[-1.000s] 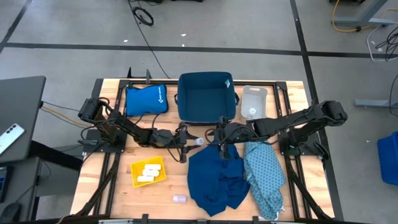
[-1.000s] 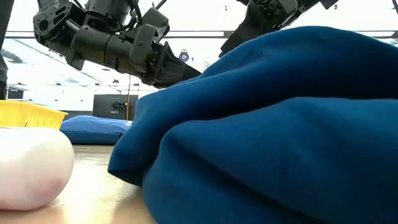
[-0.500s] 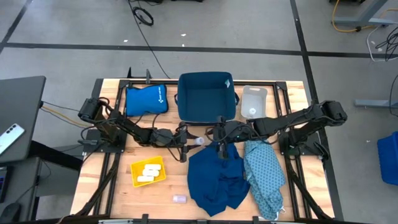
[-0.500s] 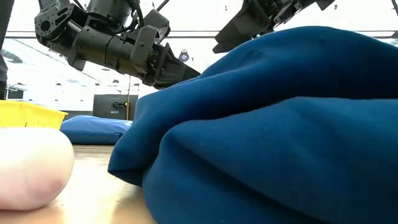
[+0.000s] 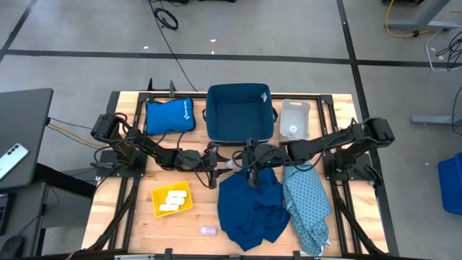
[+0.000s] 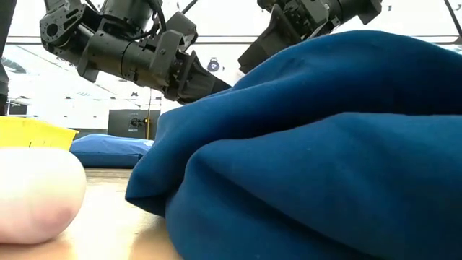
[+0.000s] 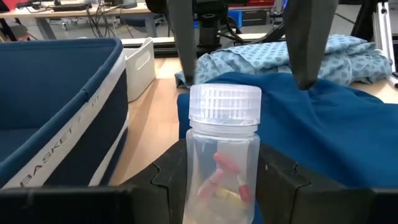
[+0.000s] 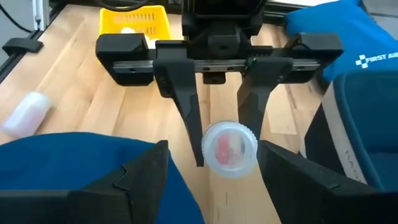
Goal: Pick & Place Medicine items
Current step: Put the top transparent pill bottle into the white bin
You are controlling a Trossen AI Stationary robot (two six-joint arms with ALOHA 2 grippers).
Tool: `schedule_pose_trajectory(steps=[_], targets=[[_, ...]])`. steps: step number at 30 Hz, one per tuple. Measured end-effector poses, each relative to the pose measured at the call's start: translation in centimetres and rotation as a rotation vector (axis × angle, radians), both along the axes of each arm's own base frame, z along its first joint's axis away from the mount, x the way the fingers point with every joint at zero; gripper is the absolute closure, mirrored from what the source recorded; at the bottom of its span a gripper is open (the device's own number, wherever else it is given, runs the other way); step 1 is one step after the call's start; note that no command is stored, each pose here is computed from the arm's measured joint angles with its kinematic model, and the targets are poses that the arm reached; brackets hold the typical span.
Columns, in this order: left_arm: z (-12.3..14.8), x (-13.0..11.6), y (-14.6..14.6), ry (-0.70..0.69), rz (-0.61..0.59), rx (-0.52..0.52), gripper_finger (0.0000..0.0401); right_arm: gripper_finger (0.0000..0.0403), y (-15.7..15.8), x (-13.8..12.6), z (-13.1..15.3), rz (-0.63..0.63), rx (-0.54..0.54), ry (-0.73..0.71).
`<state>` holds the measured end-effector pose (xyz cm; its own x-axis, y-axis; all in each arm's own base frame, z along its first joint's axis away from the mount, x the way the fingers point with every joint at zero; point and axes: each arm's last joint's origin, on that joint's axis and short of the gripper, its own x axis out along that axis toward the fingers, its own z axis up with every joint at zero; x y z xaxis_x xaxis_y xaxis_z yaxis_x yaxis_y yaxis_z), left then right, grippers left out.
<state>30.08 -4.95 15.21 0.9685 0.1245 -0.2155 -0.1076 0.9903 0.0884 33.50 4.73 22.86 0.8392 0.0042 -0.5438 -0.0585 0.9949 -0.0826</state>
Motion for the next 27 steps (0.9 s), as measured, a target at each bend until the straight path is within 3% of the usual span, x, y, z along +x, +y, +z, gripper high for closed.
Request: schedule_pose_trajectory(steps=[4, 20, 27], targets=[[0.2, 0.1, -0.1, -0.013, -0.016, -0.004, 0.0254, 0.0145, -0.5, -0.2, -0.3, -0.042, -0.035, 0.039], [0.4, 0.4, -0.3, -0.01, -0.028, -0.013, 0.0255, 0.0145, -0.6, 0.8, -1.2, -0.013, -0.015, 0.014], [0.4, 0.4, -0.2, -0.005, -0.025, -0.014, 0.0255, 0.0186, -0.6, 0.8, -1.2, -0.013, -0.014, 0.008]])
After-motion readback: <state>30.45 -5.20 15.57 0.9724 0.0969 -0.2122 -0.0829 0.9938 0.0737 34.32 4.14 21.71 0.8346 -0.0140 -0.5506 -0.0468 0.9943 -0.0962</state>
